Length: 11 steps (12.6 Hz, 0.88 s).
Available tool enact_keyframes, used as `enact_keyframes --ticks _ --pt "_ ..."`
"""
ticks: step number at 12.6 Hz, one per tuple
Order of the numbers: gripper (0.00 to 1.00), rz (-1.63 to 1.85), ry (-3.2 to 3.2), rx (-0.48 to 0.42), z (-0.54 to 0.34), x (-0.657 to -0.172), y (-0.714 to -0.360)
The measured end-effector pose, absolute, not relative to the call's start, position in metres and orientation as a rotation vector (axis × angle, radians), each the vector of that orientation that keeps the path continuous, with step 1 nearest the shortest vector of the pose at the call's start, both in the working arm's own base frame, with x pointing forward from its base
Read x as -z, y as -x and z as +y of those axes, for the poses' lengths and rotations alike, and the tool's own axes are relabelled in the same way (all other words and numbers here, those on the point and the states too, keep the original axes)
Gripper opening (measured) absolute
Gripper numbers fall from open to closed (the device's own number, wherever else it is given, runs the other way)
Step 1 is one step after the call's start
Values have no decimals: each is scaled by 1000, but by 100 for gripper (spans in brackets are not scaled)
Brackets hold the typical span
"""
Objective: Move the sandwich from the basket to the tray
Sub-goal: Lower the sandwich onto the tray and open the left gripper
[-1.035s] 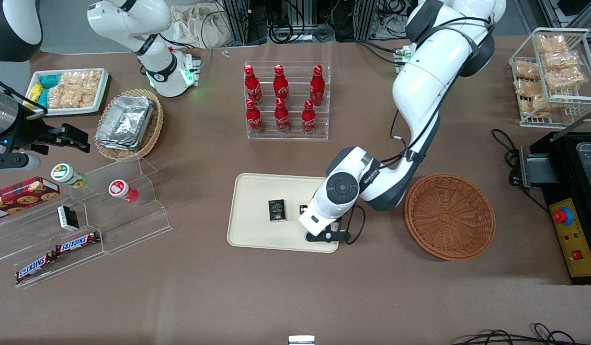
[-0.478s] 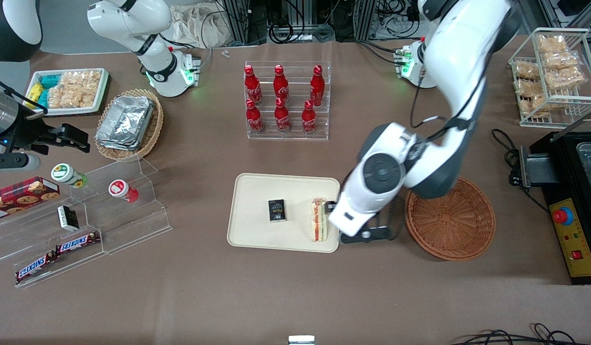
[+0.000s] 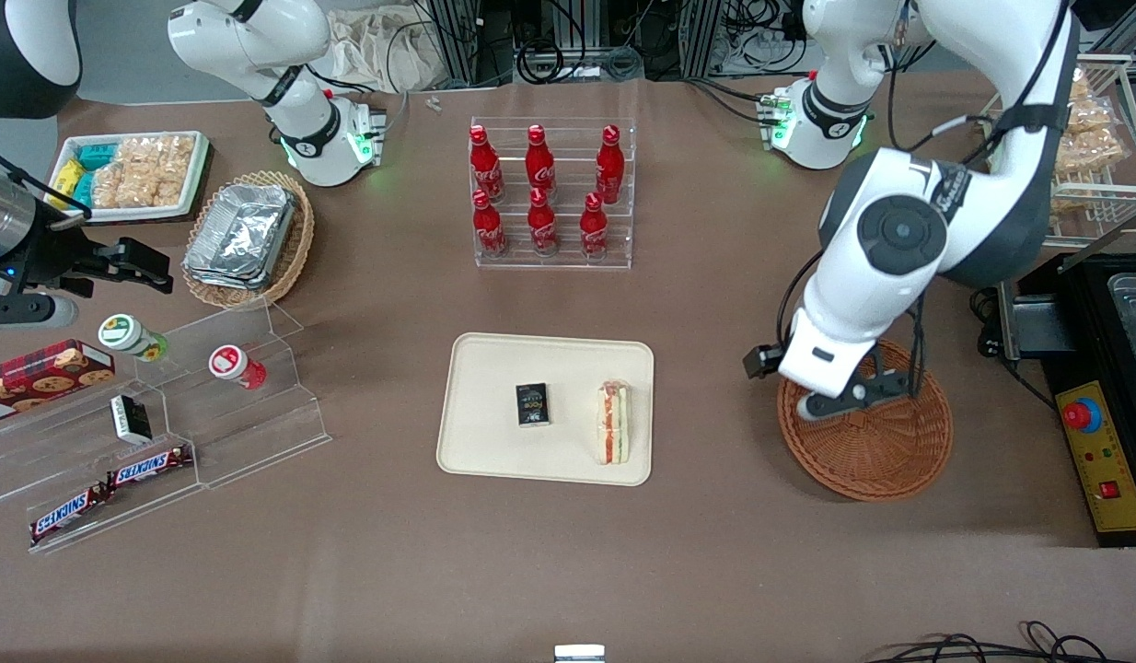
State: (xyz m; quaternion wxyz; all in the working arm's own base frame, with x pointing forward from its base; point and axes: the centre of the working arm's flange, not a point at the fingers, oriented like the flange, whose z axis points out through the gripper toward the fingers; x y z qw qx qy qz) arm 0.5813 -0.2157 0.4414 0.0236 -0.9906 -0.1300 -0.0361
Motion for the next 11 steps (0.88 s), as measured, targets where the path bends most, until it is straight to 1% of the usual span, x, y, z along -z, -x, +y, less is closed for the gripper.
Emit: enact_keyframes --ticks 2,4,6,7,8,10,11 --pt "100 -464 3039 143 -186 -454 -567" --pt "100 -556 3020 207 -153 -483 -567" --pt "100 -662 2986 233 -107 -507 -571" --pt "100 -672 2982 225 -87 -518 -573" --pt "100 -656 3000 198 -69 -528 -574" --pt "100 -514 3087 125 -27 -538 -576" --pt "100 -429 3121 104 -3 -540 -576"
